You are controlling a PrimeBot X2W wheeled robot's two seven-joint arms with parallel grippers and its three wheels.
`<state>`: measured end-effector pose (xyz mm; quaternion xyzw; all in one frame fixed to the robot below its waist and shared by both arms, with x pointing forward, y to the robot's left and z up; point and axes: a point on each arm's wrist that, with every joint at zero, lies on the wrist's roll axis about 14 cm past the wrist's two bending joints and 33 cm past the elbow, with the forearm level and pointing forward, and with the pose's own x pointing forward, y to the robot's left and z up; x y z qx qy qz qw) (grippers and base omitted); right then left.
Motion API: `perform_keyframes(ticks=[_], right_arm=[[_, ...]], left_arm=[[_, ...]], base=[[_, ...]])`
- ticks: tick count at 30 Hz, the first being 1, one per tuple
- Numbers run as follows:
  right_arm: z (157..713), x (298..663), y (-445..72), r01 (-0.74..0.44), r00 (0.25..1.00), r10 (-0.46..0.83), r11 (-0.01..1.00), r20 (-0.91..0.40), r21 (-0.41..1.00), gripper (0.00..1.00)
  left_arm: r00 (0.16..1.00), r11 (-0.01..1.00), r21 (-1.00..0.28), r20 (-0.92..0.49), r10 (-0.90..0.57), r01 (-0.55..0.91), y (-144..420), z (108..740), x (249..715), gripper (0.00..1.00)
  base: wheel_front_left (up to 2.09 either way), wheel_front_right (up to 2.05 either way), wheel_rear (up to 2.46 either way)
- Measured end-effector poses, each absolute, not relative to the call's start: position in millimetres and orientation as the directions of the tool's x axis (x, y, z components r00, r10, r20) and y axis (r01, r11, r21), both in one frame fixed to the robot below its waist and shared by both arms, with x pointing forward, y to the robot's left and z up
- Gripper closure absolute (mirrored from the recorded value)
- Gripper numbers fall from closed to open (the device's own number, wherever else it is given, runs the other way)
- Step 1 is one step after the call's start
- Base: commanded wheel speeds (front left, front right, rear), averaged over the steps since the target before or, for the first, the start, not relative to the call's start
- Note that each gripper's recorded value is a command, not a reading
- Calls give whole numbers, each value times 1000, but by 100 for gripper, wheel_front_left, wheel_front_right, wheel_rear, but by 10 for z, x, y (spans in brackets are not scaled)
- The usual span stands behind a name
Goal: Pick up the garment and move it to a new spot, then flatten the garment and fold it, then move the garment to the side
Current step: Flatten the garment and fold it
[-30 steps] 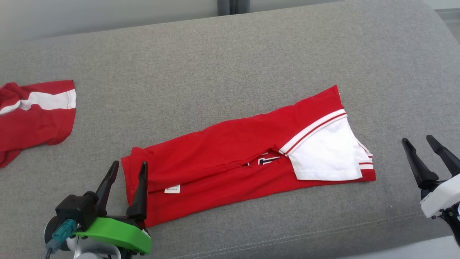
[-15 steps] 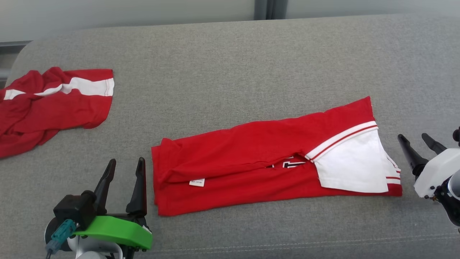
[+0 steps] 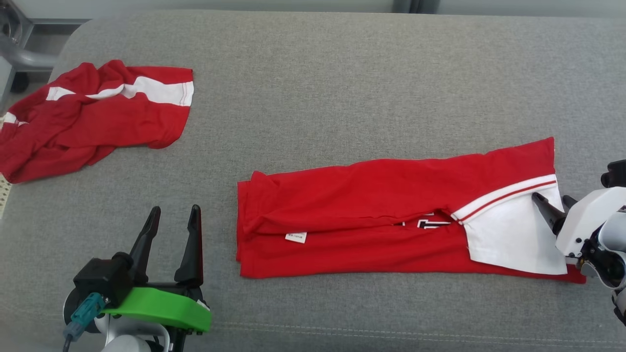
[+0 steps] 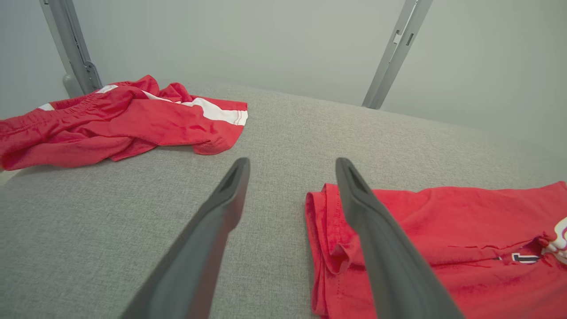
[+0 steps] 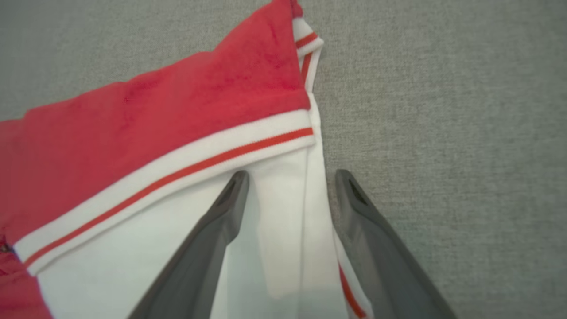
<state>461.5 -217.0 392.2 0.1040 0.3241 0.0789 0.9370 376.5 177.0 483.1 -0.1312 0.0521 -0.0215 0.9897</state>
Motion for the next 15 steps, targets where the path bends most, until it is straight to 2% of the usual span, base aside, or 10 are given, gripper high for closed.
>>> perform_keyframes(ticks=[6, 11, 12, 13, 14, 15], right_arm=[[3763, 4673, -2084, -55, 736, 231, 957, -637, 284, 0], [3733, 4682, -1905, -78, 706, 284, 942, -649, 327, 0], [3731, 4677, -1875, -89, 700, 294, 940, -651, 329, 6], [3732, 4671, -1859, -104, 695, 300, 941, -653, 321, 20], [3728, 4663, -1858, -117, 690, 302, 944, -658, 310, 54], [3721, 4653, -1866, -130, 686, 300, 947, -663, 294, 54]], left_arm=[[994, 966, -259, -106, -21, -7, 1871, 4811, 3728, 0], [994, 965, -261, -109, -9, -20, 1906, 4800, 3721, 0], [994, 965, -261, -109, -8, -21, 1906, 4798, 3722, 0], [994, 965, -262, -109, -8, -21, 1907, 4799, 3724, 0], [994, 965, -263, -108, -7, -22, 1906, 4800, 3727, 0], [994, 964, -264, -107, -8, -21, 1904, 4802, 3730, 0]], base=[[0, 0, 0], [0, 0, 0], [0, 0, 0], [0, 0, 0], [0, 0, 0], [0, 0, 0]])
